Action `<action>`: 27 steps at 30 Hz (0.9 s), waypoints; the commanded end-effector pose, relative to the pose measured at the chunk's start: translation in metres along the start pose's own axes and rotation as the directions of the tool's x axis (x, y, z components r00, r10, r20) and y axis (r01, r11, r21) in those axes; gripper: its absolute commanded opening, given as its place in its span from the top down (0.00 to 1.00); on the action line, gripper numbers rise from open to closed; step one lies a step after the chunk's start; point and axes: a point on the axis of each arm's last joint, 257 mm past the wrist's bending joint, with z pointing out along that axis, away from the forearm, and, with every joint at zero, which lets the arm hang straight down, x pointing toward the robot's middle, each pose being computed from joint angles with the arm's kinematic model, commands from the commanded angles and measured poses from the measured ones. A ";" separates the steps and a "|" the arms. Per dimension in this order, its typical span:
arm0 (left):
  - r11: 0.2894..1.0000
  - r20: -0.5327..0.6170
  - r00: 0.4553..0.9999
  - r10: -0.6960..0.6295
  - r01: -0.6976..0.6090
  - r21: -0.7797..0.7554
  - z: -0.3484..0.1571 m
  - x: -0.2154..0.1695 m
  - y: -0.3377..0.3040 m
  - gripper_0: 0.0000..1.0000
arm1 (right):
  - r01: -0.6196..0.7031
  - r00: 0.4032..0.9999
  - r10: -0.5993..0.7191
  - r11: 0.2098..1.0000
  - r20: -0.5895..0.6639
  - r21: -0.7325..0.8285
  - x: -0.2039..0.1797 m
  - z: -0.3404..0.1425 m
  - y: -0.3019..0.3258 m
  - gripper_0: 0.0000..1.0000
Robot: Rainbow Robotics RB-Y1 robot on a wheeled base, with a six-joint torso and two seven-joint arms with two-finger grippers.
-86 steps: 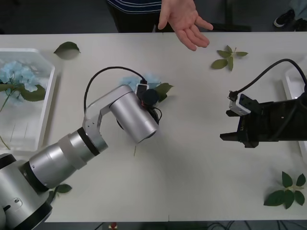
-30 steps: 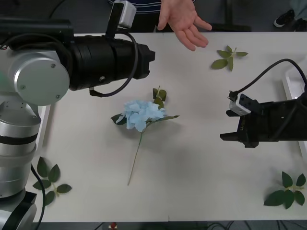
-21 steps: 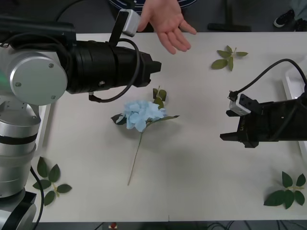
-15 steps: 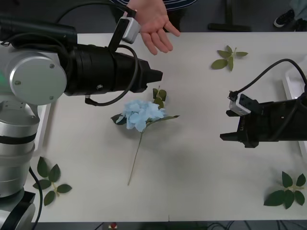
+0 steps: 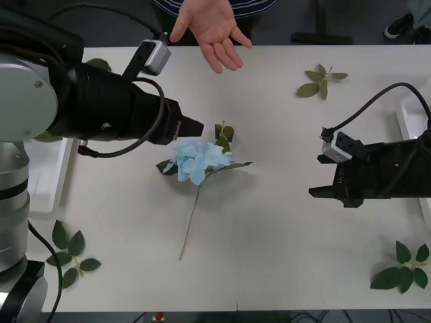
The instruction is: Place the red flowers into the right box and the blue flowers into the left box. If a person shows an open palm, hand one flower to the person first, then continue sorting.
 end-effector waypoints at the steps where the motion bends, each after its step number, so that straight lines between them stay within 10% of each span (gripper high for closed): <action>1: 0.990 -0.036 0.999 -0.026 0.021 -0.136 -0.020 -0.001 0.011 0.00 | 0.034 0.999 -0.034 0.999 0.002 0.018 -0.007 -0.007 -0.006 0.27; 27: 0.877 -0.195 0.977 -0.081 -0.023 -0.481 0.054 0.111 0.033 0.00 | 0.034 0.999 -0.034 0.999 0.002 0.018 -0.007 -0.007 -0.006 0.27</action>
